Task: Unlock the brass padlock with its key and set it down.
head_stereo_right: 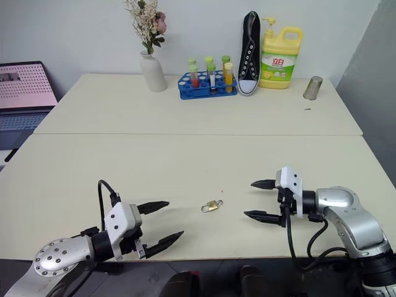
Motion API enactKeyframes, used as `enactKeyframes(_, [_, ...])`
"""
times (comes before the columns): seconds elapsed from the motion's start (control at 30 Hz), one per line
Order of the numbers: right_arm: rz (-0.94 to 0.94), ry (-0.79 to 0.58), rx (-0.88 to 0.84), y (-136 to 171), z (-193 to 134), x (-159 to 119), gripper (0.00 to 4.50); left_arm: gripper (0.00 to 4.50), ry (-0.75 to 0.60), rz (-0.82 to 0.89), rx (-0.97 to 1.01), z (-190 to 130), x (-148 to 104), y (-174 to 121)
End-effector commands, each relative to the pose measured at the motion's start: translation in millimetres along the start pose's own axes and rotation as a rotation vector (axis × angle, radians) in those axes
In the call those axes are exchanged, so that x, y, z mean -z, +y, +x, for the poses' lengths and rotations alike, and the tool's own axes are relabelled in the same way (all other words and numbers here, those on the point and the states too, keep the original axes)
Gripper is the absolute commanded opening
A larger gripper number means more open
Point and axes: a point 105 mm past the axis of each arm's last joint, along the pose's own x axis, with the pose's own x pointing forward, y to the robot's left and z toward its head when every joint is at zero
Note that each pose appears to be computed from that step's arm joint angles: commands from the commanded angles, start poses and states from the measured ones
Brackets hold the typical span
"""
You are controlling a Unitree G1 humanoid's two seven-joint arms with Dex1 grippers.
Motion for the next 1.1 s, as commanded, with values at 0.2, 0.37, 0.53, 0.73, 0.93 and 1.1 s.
enactKeyframes(0.2, [-0.032,-0.024,-0.003,2,0,-1,4.45,4.5,-0.03,0.033,-0.017,5,-8,1])
enactKeyframes(0.37, [-0.016,-0.001,0.0,4,-1,6,4.45,4.5,-0.011,0.038,-0.023,10,-4,4])
enactKeyframes(0.53, [0.003,0.021,0.013,5,-2,7,4.45,4.5,-0.024,0.042,-0.01,14,-5,9])
enactKeyframes(0.73, [-0.017,0.031,0.021,6,-4,5,4.45,4.5,-0.03,0.04,0.032,22,-4,10])
enactKeyframes(0.93, [-0.027,0.018,0.052,5,1,-3,4.45,4.5,-0.018,0.069,0.035,51,4,13])
enactKeyframes(1.1, [-0.03,0.054,0.056,8,4,-3,4.45,4.5,-0.035,0.078,0.041,75,6,17])
